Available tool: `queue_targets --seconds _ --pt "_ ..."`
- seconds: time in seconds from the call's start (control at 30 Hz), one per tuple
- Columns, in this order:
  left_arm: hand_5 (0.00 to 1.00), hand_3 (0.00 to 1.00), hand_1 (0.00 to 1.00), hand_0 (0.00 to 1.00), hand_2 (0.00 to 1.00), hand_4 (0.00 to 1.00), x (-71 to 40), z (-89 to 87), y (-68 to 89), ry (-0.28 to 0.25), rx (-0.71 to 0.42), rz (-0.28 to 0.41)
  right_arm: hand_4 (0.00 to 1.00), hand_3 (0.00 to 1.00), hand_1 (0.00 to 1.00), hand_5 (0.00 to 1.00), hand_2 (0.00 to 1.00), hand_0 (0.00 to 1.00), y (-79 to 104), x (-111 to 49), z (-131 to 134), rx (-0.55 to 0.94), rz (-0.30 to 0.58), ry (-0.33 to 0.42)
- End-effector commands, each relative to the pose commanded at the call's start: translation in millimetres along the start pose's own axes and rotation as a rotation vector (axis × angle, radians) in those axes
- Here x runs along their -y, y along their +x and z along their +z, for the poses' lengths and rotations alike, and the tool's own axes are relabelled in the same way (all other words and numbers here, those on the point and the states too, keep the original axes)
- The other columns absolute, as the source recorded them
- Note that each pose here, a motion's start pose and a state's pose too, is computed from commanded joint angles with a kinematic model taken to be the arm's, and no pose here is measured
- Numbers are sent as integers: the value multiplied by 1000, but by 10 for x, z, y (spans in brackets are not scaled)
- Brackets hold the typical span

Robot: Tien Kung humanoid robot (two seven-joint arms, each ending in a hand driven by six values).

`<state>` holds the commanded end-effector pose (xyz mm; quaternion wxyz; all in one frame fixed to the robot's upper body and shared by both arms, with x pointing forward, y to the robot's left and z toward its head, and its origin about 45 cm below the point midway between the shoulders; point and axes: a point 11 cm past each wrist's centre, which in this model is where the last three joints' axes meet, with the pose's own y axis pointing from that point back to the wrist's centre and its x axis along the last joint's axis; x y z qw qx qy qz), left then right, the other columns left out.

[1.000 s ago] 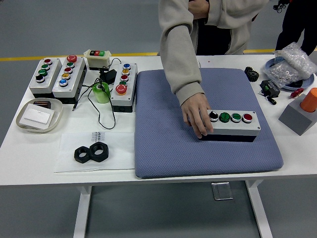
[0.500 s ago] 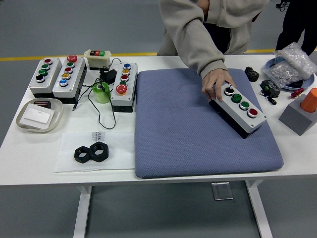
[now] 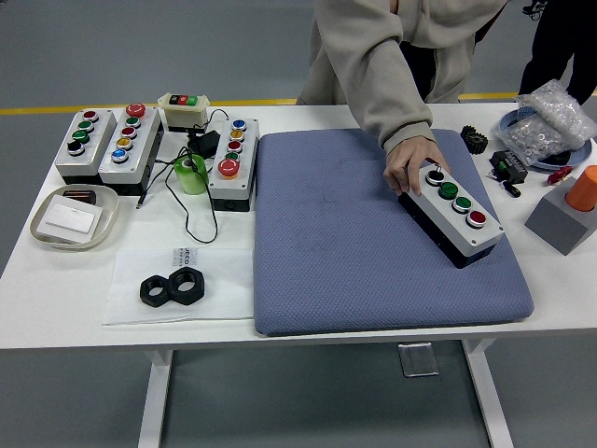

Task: Pick up the button,place it on the desk,press the button,press the button

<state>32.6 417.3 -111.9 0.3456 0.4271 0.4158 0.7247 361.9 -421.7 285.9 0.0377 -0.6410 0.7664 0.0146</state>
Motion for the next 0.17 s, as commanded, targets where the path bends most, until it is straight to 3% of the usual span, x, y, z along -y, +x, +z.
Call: queue_targets --seconds 0.17 --pt "998 826 834 743 899 645 -1 -23 9 6 6 2 610 935 896 634 937 990 6 -8 17 -2 1 -5"
